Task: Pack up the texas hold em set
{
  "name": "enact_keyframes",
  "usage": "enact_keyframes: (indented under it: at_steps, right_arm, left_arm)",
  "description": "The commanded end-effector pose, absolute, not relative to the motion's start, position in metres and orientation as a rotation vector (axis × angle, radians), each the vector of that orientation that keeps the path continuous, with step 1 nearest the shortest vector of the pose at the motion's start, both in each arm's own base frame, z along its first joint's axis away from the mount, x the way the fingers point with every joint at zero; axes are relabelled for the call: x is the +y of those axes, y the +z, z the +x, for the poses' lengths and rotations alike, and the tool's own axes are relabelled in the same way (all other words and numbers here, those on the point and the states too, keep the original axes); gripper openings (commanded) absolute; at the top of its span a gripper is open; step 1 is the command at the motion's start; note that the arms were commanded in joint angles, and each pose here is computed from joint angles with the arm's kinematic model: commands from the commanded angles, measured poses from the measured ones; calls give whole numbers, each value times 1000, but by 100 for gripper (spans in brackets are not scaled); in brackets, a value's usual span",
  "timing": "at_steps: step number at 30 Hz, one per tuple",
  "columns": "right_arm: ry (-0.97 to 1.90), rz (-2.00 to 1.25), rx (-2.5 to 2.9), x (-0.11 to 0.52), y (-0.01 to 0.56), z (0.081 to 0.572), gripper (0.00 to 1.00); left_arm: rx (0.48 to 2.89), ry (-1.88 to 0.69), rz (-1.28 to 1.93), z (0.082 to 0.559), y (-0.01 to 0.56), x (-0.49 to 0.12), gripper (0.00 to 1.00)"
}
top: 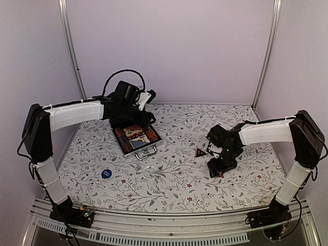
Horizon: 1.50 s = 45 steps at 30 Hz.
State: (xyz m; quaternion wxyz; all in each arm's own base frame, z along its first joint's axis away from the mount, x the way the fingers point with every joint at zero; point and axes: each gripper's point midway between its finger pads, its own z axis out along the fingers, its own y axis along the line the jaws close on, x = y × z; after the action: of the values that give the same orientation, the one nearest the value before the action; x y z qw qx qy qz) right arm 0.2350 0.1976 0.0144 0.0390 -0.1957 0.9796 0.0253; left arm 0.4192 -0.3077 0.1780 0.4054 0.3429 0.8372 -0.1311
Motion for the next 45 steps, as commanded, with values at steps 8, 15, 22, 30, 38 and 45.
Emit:
enact_keyframes:
  at_steps: [8, 15, 22, 30, 38, 45]
  right_arm:
    - [-32, -605, 3028, 194, 4, 226, 54]
    - [57, -680, 2978, 222, 10, 230, 43]
    - [95, -723, 2930, 236, 16, 234, 38]
    - [121, -718, 2900, 238, 28, 236, 37]
    - [145, -716, 2870, 241, 41, 239, 35]
    - [152, -723, 2858, 243, 45, 241, 35]
  left_arm:
    - [2100, -378, 893, 408, 180, -318, 74]
    - [2094, -388, 897, 404, 183, -321, 76]
    - [2087, -390, 904, 400, 189, -323, 79]
    - [2081, -401, 904, 400, 191, -325, 82]
    - [2084, -420, 906, 399, 189, -327, 84]
    - [2094, -445, 893, 398, 185, -329, 85]
